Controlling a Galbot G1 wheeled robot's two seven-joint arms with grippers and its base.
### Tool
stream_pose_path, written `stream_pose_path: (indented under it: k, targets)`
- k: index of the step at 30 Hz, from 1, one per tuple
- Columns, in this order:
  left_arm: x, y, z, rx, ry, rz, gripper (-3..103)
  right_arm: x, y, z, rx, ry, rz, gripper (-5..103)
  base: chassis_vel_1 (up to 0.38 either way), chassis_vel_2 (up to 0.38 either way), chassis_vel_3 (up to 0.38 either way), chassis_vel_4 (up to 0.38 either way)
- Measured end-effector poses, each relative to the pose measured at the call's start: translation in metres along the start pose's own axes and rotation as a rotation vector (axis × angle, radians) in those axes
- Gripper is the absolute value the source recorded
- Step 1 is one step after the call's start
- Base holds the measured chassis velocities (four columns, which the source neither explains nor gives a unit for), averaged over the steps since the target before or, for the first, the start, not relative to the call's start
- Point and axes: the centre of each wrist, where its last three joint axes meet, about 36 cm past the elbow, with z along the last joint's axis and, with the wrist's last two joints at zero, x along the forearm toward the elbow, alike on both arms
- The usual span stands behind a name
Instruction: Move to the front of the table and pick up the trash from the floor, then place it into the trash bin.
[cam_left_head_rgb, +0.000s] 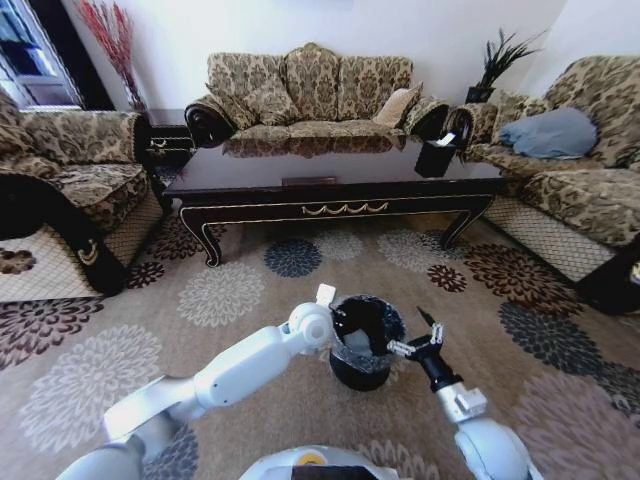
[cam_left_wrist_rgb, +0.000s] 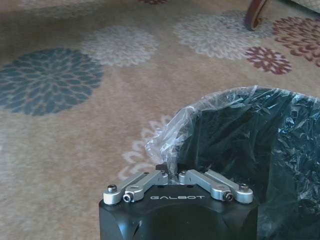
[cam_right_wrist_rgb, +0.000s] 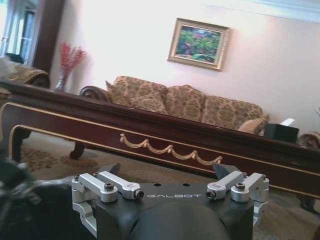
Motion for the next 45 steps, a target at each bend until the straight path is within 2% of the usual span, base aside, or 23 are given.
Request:
stream_pose_path:
  k: [3,6,9,10,13,14,17,18,22,23,28,36,39,40,42,44,45]
  targets:
    - [0.008,0.022,0.001,0.027,-0.008,-0.025,3,-0.013,-0.013,-0.006,-0.051,-0.004,0.039,100,0.0,0.0,0.0,0.0]
    - [0.012,0.036,0.004,0.052,-0.009,-0.041,3,-0.018,-0.022,-0.005,-0.059,0.001,0.049,100,0.0,0.0,0.0,0.0]
    - [0.018,0.058,0.014,0.1,-0.009,-0.058,3,-0.026,-0.035,-0.001,-0.08,0.018,0.063,100,0.0,0.0,0.0,0.0]
    - [0.018,0.058,0.014,0.1,-0.009,-0.058,3,-0.026,-0.035,-0.001,-0.08,0.018,0.063,100,0.0,0.0,0.0,0.0]
    - [0.028,0.094,0.027,0.142,-0.024,-0.116,3,-0.041,-0.049,0.008,-0.106,0.047,0.08,100,0.0,0.0,0.0,0.0]
    - [0.028,0.094,0.027,0.142,-0.024,-0.116,3,-0.041,-0.049,0.008,-0.106,0.047,0.08,100,0.0,0.0,0.0,0.0]
    - [0.042,0.143,0.049,0.177,-0.045,-0.201,3,-0.061,-0.062,0.026,-0.148,0.103,0.109,100,0.0,0.0,0.0,0.0]
    - [0.042,0.143,0.049,0.177,-0.045,-0.201,3,-0.061,-0.062,0.026,-0.148,0.103,0.109,100,0.0,0.0,0.0,0.0]
    - [0.056,0.177,0.069,0.215,-0.034,-0.241,3,-0.081,-0.074,0.043,-0.174,0.148,0.141,100,0.0,0.0,0.0,0.0]
    - [0.056,0.177,0.069,0.215,-0.034,-0.241,3,-0.081,-0.074,0.043,-0.174,0.148,0.141,100,0.0,0.0,0.0,0.0]
    - [0.07,0.203,0.081,0.252,-0.05,-0.272,3,-0.116,-0.075,0.066,-0.227,0.205,0.163,100,0.0,0.0,0.0,0.0]
    - [0.088,0.216,0.086,0.256,-0.058,-0.309,3,-0.161,-0.068,0.098,-0.298,0.28,0.162,100,0.0,0.0,0.0,0.0]
    - [0.091,0.224,0.089,0.264,-0.053,-0.33,3,-0.185,-0.051,0.116,-0.364,0.322,0.158,100,0.0,0.0,0.0,0.0]
    - [0.091,0.224,0.089,0.264,-0.053,-0.33,3,-0.185,-0.051,0.116,-0.364,0.322,0.158,100,0.0,0.0,0.0,0.0]
    - [0.092,0.228,0.09,0.276,-0.051,-0.336,3,-0.199,-0.04,0.124,-0.414,0.343,0.159,100,0.0,0.0,0.0,0.0]
    - [0.093,0.23,0.091,0.287,-0.047,-0.339,3,-0.22,-0.026,0.132,-0.523,0.381,0.173,100,0.0,0.0,0.0,0.0]
    - [0.093,0.23,0.091,0.287,-0.047,-0.339,3,-0.22,-0.026,0.132,-0.523,0.381,0.173,100,0.0,0.0,0.0,0.0]
